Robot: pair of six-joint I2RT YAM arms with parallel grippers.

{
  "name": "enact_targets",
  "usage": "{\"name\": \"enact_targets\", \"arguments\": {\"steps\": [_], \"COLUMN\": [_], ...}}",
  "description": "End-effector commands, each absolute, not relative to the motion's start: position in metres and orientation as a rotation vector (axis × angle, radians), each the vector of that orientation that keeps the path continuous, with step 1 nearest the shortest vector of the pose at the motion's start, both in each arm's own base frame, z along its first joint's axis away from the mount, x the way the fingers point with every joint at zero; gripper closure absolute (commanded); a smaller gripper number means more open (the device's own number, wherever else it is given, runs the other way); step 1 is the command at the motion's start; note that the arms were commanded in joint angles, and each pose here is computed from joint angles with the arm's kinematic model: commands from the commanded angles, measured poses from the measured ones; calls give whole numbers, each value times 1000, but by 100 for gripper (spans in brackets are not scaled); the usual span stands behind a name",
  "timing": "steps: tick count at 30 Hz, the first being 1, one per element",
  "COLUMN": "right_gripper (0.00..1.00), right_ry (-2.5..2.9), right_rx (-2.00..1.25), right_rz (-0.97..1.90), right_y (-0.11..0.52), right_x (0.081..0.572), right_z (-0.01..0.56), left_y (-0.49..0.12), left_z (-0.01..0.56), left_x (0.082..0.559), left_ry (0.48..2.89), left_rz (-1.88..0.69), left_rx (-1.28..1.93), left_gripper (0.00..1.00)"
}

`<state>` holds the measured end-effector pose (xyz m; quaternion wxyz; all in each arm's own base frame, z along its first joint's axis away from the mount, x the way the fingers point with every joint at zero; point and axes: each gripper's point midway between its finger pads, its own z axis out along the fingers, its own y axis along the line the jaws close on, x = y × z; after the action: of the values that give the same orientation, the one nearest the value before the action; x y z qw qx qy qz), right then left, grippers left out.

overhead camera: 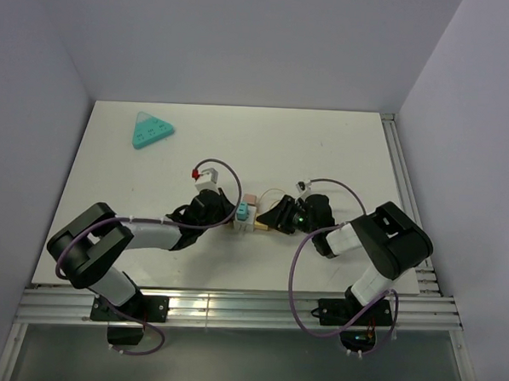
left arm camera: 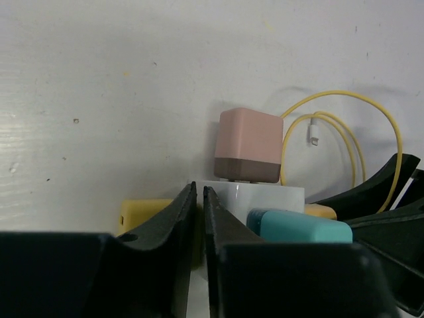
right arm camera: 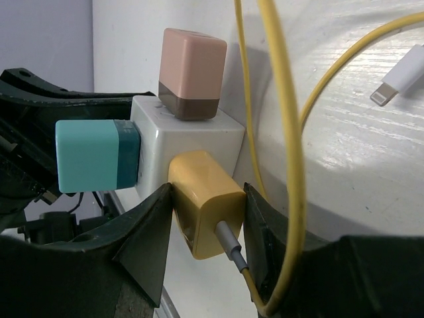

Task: Insert the plug

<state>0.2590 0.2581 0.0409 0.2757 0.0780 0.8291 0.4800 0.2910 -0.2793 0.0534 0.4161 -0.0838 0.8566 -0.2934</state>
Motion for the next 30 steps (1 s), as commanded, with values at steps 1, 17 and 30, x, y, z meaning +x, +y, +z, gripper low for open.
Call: {"name": "enact_targets", "arguments": {"steps": [1,17,30], "right_gripper": [70,57,32], "right_ry": [2178,2171,2189], "right_rx": [5,12,5], "right_rz": [1301,1297,1306], "right_y": [279,272,267], "right_x": [250,246,234], "right_z": [50,54,49], "left_y": [-348,-318,-286], "left_z": [60,107,118], "left_x": [179,181,196], "left_ry": [2378,2231,2197], "left_rz": [-1177,-1206,-1019], "left_rx": [196,149,45], "left_gripper": [80,52,30]}}
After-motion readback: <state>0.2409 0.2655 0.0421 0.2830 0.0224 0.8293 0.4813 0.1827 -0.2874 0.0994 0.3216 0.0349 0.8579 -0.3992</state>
